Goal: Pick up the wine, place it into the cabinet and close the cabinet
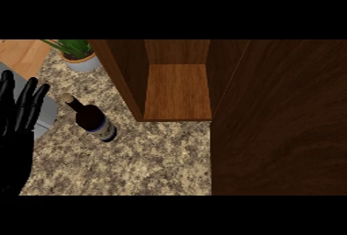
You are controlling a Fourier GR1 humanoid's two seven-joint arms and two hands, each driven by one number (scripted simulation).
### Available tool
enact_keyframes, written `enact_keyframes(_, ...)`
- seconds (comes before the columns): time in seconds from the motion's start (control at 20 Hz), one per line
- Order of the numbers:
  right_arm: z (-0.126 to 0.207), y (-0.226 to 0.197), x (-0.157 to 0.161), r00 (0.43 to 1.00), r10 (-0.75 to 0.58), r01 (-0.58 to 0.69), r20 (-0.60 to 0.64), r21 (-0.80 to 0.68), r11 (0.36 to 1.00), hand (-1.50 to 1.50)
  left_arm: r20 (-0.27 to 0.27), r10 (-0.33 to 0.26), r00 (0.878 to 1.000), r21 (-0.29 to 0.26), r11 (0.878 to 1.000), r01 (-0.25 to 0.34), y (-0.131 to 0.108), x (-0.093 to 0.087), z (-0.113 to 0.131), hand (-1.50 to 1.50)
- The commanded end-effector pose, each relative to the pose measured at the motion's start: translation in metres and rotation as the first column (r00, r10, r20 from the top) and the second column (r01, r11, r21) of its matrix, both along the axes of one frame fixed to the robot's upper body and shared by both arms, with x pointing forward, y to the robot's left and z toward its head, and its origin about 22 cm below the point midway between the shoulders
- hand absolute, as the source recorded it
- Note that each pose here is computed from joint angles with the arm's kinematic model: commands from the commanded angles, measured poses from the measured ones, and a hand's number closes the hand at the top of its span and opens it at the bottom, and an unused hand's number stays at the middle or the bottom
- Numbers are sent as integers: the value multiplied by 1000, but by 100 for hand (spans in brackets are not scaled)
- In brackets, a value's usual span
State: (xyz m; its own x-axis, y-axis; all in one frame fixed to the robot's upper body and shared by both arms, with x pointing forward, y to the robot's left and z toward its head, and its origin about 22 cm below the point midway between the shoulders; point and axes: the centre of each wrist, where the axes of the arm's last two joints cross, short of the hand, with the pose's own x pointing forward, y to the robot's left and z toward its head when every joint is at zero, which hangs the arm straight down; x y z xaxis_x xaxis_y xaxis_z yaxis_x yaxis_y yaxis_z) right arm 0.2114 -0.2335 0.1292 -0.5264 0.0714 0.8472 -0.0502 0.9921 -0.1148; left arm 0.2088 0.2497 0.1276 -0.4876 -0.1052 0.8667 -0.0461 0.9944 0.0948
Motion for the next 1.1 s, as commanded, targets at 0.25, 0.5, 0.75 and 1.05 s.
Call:
enact_keyframes(0.25,2,-15,-47,1000,9,-9,-3,-9,1000,-150,74,196,978,-95,977,-189,6,34,23,-150)
enact_keyframes(0.5,2,17,-63,931,307,-289,-196,116,950,-150,-155,81,985,-391,910,-136,-13,18,23,-150)
enact_keyframes(0.75,45,9,-104,926,308,-290,-218,114,950,-150,-159,70,985,-401,907,-129,-37,-7,49,-150)
enact_keyframes(1.05,47,8,-102,931,292,-273,-219,116,955,-150,-147,74,986,-424,896,-130,-35,-17,90,-150)
